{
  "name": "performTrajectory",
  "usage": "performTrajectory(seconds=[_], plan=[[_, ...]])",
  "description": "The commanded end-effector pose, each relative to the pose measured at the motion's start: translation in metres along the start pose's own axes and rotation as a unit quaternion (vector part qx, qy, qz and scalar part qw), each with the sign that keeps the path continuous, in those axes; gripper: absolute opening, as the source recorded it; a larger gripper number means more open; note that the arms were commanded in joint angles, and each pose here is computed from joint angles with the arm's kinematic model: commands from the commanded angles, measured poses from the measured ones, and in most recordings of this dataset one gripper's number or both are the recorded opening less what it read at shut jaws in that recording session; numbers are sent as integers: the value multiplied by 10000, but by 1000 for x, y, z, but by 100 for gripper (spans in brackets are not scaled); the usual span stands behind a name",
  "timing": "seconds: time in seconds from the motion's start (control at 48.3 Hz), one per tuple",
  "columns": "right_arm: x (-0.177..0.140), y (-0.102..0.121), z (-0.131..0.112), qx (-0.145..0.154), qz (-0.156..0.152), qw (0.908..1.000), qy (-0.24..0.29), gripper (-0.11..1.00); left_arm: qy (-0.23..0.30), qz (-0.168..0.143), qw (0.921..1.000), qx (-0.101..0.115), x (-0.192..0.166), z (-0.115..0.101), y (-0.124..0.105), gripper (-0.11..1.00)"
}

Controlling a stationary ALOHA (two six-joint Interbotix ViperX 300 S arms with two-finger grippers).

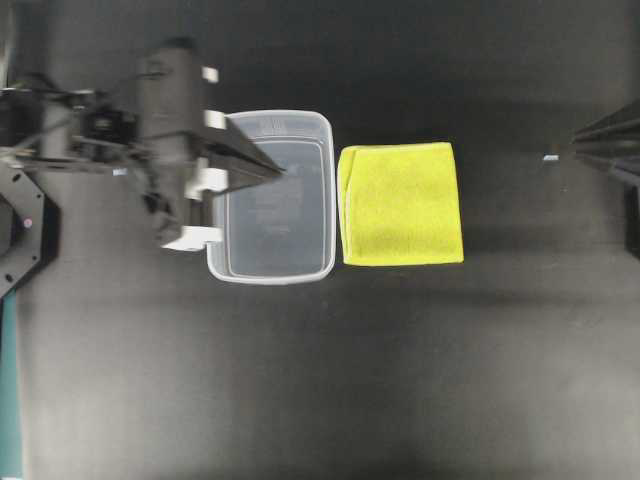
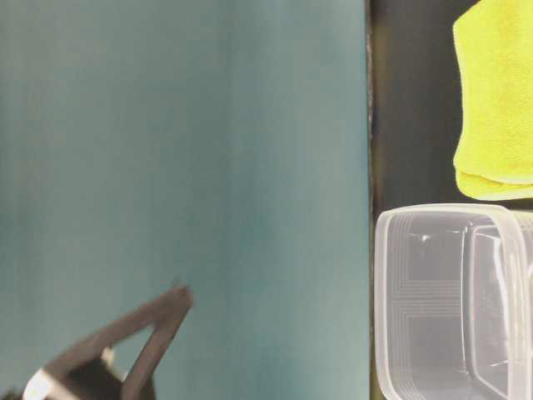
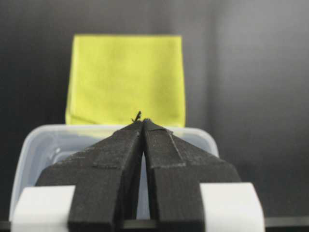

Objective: Place the yellow towel into the container with the left arm.
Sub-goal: 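Move the left gripper over the container toward the yellow towel, then lower the open left gripper onto the yellow towel's left edge, then close the left gripper on the towel and lift it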

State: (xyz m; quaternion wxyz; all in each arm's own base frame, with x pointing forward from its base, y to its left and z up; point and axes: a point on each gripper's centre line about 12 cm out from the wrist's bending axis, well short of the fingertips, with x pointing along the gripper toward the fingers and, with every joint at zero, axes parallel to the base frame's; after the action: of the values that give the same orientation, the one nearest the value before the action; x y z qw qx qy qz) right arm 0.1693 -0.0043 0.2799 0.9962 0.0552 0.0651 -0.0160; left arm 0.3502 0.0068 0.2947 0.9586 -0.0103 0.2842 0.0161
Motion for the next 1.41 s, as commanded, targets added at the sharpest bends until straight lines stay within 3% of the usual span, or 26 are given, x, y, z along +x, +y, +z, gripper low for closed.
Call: performTrajectory(seconds=[0.0, 0.124, 0.207, 0.332, 0.497, 0.601, 0.767, 0.912, 1.119, 1.305, 1.388], plan=[[-2, -2, 7, 41, -70, 9999, -108, 33, 205, 92, 9997, -18, 14, 24, 6, 1], [-5, -4, 7, 70, -119, 9998, -153, 65, 672, 171, 9976, -45, 38, 34, 11, 1], [-6, -4, 8, 62, -123, 9997, -184, 77, 878, 200, 9959, -51, 54, 40, 14, 5], [-8, -5, 9, 51, -163, 9996, -234, 76, 1110, 217, 9936, 56, 87, 46, 17, 27], [-10, -5, 11, 51, -170, 9994, -312, 75, 1548, 185, 9873, 298, 136, 40, 18, 76], [-11, -6, 12, 52, -183, 9993, -337, 75, 1873, 177, 9816, 315, 164, 30, 19, 91], [-11, -7, 13, 56, -226, 9990, -373, 75, 2233, 160, 9741, 326, 201, 7, 19, 89], [-11, -8, 13, 58, -248, 9989, -383, 75, 2640, 124, 9639, 312, 229, -27, 13, 89], [-11, -9, 12, 76, -272, 9989, -370, 75, 2940, 60, 9551, 357, 249, -58, 5, 89], [-11, -9, 10, 85, -275, 9990, -333, 75, 2947, 19, 9546, 447, 254, -62, 2, 83], [-11, -9, 10, 85, -274, 9990, -340, 75, 2924, 15, 9552, 452, 253, -60, 1, 69]])
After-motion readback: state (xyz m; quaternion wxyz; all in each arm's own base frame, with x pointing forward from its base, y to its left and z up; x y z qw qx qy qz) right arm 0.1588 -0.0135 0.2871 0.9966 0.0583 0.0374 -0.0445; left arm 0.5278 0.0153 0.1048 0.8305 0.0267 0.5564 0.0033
